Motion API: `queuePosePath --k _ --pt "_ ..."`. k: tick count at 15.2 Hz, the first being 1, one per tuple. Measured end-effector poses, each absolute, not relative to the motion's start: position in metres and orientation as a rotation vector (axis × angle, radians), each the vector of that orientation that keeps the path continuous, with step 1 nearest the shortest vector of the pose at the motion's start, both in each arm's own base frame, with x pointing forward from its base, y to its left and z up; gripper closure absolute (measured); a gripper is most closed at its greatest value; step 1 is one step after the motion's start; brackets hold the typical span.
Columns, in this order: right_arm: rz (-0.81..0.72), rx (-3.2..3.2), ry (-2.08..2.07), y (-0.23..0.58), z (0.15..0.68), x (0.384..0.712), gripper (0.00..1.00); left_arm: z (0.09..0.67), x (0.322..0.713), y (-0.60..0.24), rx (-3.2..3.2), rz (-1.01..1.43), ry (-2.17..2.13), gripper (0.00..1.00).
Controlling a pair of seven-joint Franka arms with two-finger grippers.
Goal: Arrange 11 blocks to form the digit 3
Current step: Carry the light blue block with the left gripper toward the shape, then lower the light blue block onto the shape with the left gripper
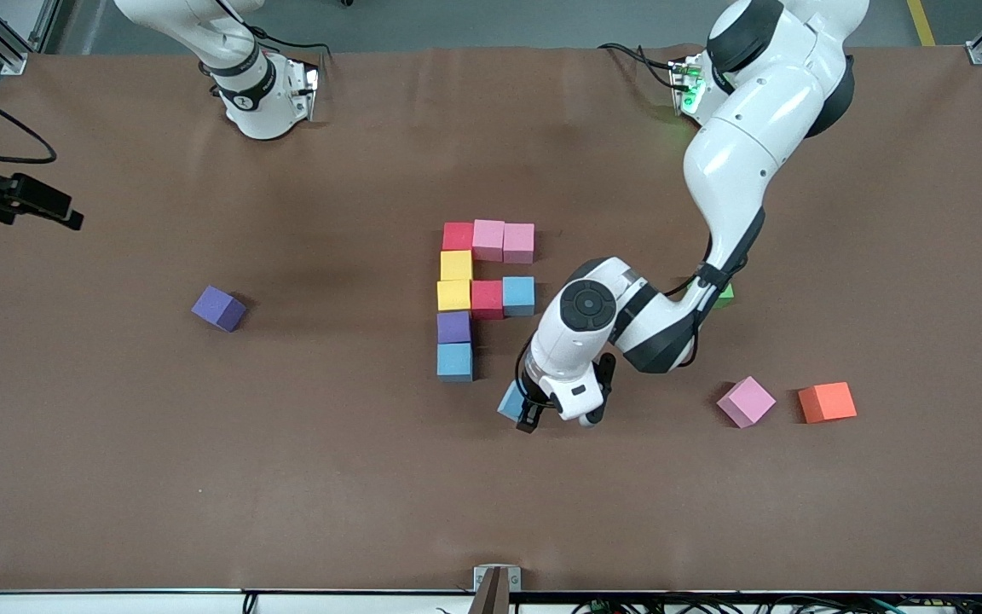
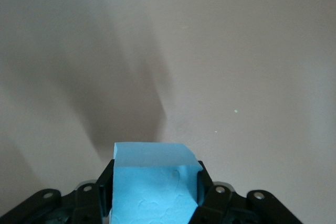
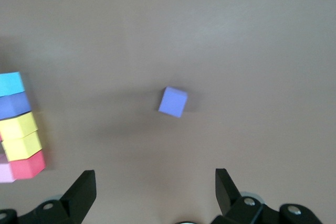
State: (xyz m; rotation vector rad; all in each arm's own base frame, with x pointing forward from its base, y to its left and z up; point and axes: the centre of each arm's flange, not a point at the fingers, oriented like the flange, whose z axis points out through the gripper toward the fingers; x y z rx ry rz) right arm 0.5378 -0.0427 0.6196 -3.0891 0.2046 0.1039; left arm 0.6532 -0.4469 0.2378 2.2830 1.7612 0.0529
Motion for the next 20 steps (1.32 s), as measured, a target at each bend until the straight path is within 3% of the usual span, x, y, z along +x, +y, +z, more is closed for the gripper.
queuePosePath --k 11,20 --pt "-0.040 -3.106 0.226 -0.051 0.651 0.541 0.00 0.247 0.613 -0.480 2.079 0.021 2.208 0.39" --pt "-0.041 -3.106 0.255 -0.061 0.649 0.543 0.00 0.235 0.577 -0.499 2.139 0.084 2.354 0.39"
